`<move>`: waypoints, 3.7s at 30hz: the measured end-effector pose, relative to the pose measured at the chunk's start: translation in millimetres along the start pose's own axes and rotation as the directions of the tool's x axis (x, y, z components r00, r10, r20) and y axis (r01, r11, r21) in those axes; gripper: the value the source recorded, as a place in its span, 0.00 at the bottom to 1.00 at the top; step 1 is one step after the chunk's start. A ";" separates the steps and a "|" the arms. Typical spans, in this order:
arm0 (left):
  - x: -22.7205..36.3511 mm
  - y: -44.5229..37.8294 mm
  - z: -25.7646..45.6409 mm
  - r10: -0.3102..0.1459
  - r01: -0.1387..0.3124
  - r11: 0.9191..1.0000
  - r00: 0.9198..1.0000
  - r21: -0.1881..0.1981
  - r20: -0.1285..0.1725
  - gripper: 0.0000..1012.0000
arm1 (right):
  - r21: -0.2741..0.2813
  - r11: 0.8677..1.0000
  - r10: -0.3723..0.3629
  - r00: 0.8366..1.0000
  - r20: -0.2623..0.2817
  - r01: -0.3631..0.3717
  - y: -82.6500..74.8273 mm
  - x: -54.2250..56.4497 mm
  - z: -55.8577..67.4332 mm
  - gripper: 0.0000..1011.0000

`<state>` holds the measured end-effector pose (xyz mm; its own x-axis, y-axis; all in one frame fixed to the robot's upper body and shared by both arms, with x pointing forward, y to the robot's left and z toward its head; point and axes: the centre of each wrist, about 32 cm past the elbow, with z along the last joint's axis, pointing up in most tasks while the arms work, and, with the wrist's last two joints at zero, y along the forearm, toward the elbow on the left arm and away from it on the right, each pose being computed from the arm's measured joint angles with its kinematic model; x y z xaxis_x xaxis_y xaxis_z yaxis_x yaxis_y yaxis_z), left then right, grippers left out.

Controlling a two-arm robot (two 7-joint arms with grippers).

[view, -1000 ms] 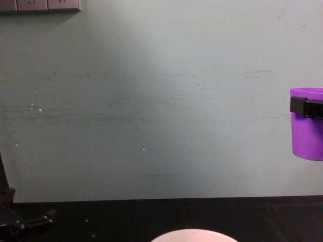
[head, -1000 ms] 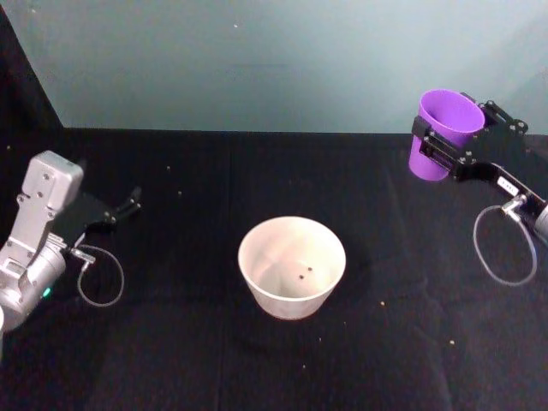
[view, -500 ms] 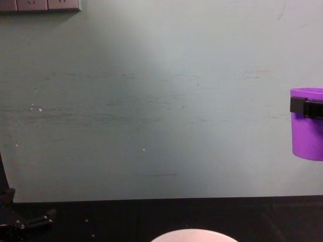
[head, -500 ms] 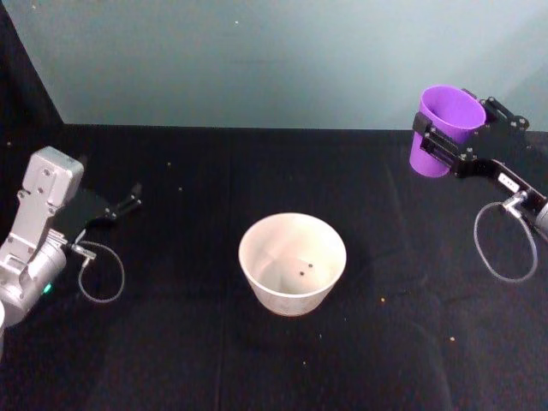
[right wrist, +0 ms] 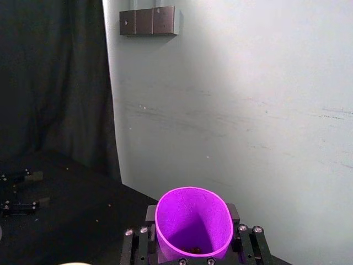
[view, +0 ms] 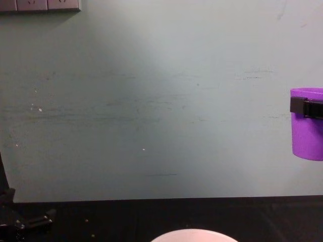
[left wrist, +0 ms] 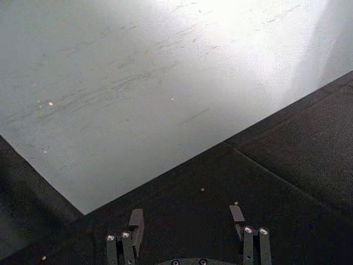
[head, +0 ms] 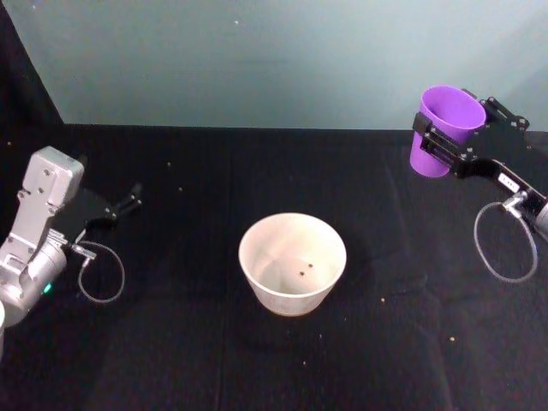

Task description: Pick up the cup and pour the mung beans from the cup into the bowl.

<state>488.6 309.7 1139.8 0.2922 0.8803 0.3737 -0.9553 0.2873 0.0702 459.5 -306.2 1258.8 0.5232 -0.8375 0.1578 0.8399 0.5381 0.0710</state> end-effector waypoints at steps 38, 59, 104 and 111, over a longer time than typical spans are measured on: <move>0.0 0.0 0.0 0.000 0.000 1.000 1.000 0.000 0.000 1.00 | 0.000 1.000 0.000 1.000 0.000 0.000 0.0 0.0 0.0 0.73; 0.0 0.0 0.0 0.000 0.000 1.000 1.000 0.000 0.000 1.00 | 0.000 1.000 0.000 1.000 0.000 0.000 0.0 0.0 0.0 0.73; 0.0 0.0 0.0 0.000 0.000 1.000 1.000 0.000 0.000 1.00 | 0.000 1.000 0.000 1.000 0.000 0.000 0.0 0.0 0.0 0.73; 0.0 0.0 0.0 0.000 0.000 1.000 1.000 0.000 0.000 1.00 | 0.000 1.000 0.000 1.000 0.000 0.000 0.0 0.0 0.0 0.73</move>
<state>488.6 309.7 1139.8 0.2922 0.8803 0.3737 -0.9553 0.2873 0.0702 459.5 -306.2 1258.9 0.5232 -0.8374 0.1578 0.8399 0.5381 0.0710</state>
